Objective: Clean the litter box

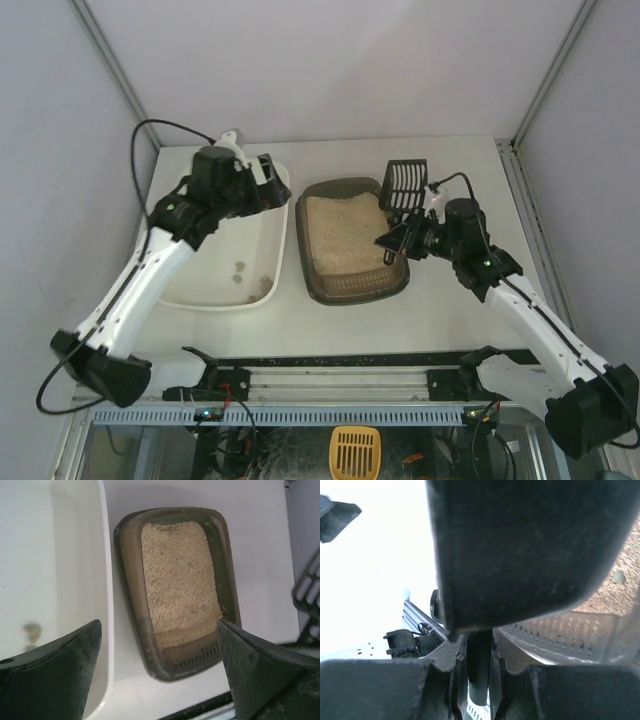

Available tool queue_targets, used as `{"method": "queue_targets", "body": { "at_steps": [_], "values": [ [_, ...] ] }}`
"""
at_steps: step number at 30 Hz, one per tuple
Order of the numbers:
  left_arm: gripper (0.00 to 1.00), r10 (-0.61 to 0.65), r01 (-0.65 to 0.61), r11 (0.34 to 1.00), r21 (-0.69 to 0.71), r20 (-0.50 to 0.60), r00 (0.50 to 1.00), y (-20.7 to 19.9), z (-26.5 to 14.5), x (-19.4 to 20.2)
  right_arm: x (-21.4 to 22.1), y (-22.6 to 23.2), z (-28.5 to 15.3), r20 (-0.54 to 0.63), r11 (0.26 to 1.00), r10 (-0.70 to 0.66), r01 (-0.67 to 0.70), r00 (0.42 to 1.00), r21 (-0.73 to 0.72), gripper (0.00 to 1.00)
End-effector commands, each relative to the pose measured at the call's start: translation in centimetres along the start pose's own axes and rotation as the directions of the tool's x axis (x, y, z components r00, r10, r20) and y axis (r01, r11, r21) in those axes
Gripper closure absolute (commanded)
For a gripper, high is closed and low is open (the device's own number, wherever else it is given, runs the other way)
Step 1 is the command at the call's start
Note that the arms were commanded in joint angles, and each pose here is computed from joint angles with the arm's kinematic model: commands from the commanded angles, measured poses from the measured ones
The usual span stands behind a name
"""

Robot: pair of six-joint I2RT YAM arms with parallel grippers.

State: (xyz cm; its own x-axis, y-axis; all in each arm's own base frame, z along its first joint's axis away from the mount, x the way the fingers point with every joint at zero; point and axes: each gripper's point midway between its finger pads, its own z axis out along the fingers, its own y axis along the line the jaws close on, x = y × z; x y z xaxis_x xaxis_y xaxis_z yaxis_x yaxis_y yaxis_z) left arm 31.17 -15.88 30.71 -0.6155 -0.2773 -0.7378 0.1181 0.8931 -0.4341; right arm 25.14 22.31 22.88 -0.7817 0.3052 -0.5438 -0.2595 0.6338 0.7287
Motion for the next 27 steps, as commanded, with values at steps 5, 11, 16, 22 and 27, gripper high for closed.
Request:
{"method": "queue_targets", "body": {
  "at_steps": [5,11,16,22,27],
  "values": [
    [0.00,-0.007,-0.009,0.968,-0.252,-0.063,0.998,-2.3,11.0,3.3,-0.5,1.0,-3.7,0.098,0.995,0.047,-0.038,0.994,-0.088,1.00],
    [0.03,0.066,-0.121,0.924,-0.362,-0.161,0.985,-0.2,16.4,5.7,-0.2,0.0,-5.3,0.142,0.996,0.057,-0.046,0.988,-0.077,1.00],
    [0.06,0.118,-0.194,0.897,-0.398,-0.207,0.971,1.0,19.0,7.2,-0.2,-0.8,-5.3,0.136,0.996,0.059,-0.049,0.989,-0.077,1.00],
    [0.18,0.157,-0.247,0.892,-0.379,-0.253,0.955,1.2,21.8,8.6,-0.6,-1.4,-4.9,0.138,0.994,0.065,-0.053,0.988,-0.093,1.00],
    [0.26,0.174,-0.284,0.883,-0.373,-0.302,0.937,1.6,23.3,10.1,-0.9,-2.0,-4.8,0.138,0.994,0.066,-0.053,0.988,-0.100,1.00]
  ]
}}
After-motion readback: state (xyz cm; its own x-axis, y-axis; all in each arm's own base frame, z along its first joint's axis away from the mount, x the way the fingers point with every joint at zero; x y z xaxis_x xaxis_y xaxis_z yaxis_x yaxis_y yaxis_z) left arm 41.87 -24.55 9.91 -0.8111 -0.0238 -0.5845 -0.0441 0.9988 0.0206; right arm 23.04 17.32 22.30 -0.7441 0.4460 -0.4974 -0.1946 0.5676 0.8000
